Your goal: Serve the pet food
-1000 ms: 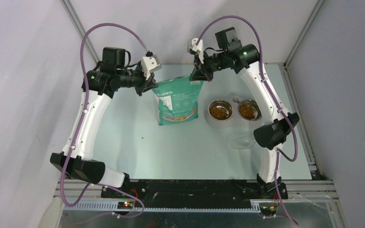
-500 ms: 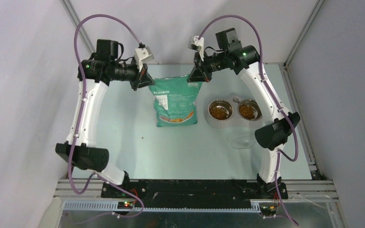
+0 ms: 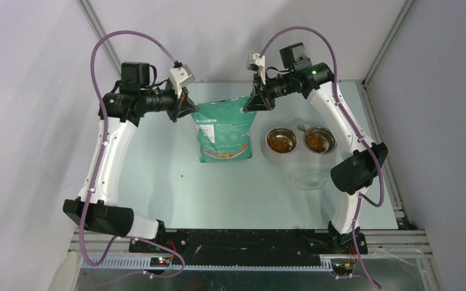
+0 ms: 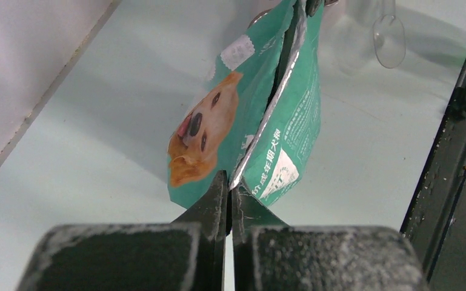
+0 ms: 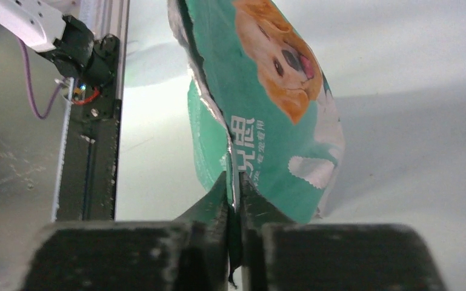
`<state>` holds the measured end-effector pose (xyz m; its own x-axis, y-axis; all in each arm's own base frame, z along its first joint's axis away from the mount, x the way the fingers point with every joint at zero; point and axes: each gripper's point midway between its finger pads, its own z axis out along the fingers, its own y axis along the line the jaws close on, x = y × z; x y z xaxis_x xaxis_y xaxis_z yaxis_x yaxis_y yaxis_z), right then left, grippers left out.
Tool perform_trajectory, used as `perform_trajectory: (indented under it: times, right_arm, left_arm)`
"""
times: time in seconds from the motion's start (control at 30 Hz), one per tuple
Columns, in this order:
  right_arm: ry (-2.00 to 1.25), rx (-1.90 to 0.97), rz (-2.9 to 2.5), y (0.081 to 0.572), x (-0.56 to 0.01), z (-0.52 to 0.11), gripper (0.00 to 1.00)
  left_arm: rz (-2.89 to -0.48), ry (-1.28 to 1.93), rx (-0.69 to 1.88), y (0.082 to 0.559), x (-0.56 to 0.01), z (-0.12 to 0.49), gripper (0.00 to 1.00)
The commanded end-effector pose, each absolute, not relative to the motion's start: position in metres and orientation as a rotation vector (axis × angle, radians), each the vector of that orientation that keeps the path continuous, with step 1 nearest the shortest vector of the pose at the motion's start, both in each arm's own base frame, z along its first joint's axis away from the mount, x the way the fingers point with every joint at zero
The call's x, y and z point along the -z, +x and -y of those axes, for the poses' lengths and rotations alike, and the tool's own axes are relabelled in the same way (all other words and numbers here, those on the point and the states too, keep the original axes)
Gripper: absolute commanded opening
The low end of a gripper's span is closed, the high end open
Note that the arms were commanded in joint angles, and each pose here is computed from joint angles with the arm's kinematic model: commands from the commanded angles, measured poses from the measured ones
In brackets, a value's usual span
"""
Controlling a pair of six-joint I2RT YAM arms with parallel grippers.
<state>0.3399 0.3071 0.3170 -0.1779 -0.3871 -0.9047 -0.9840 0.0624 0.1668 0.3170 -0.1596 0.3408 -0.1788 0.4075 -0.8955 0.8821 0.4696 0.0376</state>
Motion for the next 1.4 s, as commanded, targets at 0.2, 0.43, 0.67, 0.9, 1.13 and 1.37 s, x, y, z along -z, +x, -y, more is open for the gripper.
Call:
perform_trajectory:
  times: [0.2, 0.43, 0.67, 0.9, 1.13, 1.37]
  right_arm:
    - [-1.373, -1.129, -1.450, 0.331, -0.372, -0.308, 0.00]
    - [-1.390, -1.106, -1.428, 0.332, -0.371, -0.309, 0.00]
    - [-1.397, -1.098, -1.412, 0.327, -0.376, -0.314, 0.00]
    - [-1.393, -1.081, -1.414, 0.328, -0.378, -0.313, 0.00]
    - [-1.394, -1.055, -1.412, 0.332, -0.377, -0.312, 0.00]
    - [-1.387, -1.051, -1.312, 0.330, -0.389, -0.335, 0.49]
  left_arm:
    - [-1.644, 1.071, 0.618, 0.325, -0.376, 0.188, 0.65]
    - [-1.597, 1.189, 0.672, 0.344, -0.374, 0.232, 0.58]
    - [-1.646, 1.320, 0.704, 0.334, -0.356, 0.234, 0.24]
    - [-1.645, 1.377, 0.647, 0.330, -0.354, 0.226, 0.34]
    - [-1.690, 1.439, 0.599, 0.330, -0.341, 0.217, 0.01]
    - [-1.628, 1.348, 0.628, 0.335, -0.365, 0.227, 0.00]
